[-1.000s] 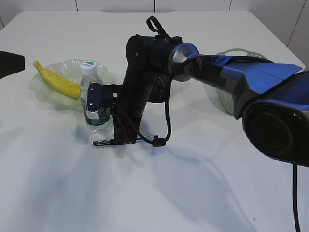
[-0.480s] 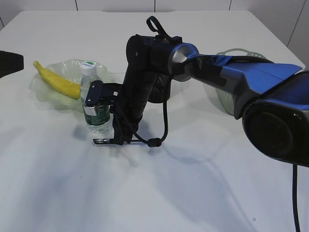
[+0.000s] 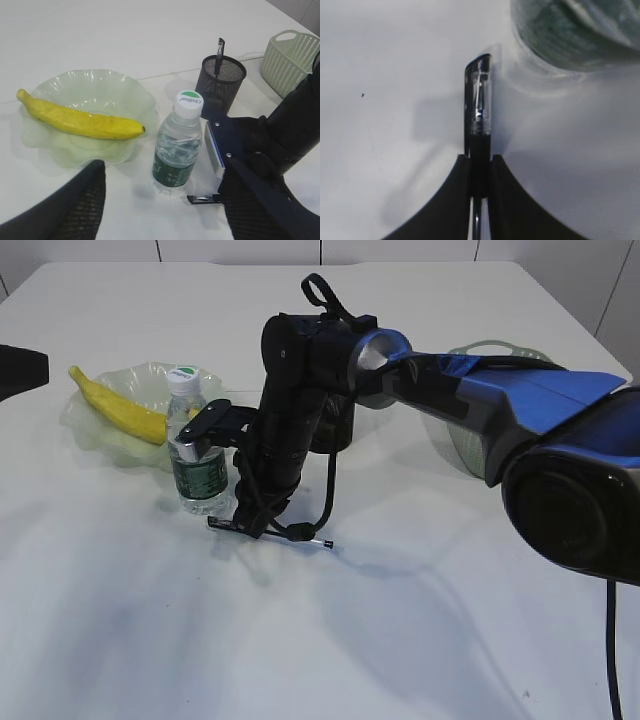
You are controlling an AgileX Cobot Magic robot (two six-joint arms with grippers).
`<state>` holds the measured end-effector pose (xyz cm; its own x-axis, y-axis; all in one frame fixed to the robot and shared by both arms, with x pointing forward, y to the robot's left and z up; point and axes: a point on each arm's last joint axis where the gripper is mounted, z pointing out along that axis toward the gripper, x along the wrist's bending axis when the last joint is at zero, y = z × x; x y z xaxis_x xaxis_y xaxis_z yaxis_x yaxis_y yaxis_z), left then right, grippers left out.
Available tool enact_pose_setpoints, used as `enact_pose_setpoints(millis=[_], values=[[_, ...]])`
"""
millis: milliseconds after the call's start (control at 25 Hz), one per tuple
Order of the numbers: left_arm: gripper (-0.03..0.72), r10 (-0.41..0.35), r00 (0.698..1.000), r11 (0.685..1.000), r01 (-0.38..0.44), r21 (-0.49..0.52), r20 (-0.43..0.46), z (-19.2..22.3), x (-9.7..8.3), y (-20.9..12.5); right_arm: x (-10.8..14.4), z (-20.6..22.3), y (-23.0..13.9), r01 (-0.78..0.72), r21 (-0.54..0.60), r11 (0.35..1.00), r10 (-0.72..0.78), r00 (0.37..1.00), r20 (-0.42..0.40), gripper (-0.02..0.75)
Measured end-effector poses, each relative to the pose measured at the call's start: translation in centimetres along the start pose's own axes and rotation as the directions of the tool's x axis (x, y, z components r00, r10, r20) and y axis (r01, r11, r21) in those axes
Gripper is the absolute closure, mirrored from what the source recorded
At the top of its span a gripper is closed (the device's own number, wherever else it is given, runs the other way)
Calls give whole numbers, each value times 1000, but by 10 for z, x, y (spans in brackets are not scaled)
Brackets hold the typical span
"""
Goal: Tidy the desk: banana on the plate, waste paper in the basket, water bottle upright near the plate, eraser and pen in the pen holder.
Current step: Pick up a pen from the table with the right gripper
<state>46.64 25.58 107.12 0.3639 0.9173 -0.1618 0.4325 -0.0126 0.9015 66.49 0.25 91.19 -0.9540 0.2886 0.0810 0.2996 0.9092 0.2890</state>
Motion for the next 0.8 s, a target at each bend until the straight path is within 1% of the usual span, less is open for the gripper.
enact_pose_setpoints(millis=[320,640,800], values=[[175,0,1000,1000,0,0,0,0,0,0,0,0,0,-116,0,993,116,993,0,695],[175,0,1000,1000,0,-1,-2,0,0,0,0,0,0,-135,0,991,135,991,0,695],[175,0,1000,1000,0,-1,-2,0,0,0,1,-9,2,-135,-13,991,135,991,8,695]])
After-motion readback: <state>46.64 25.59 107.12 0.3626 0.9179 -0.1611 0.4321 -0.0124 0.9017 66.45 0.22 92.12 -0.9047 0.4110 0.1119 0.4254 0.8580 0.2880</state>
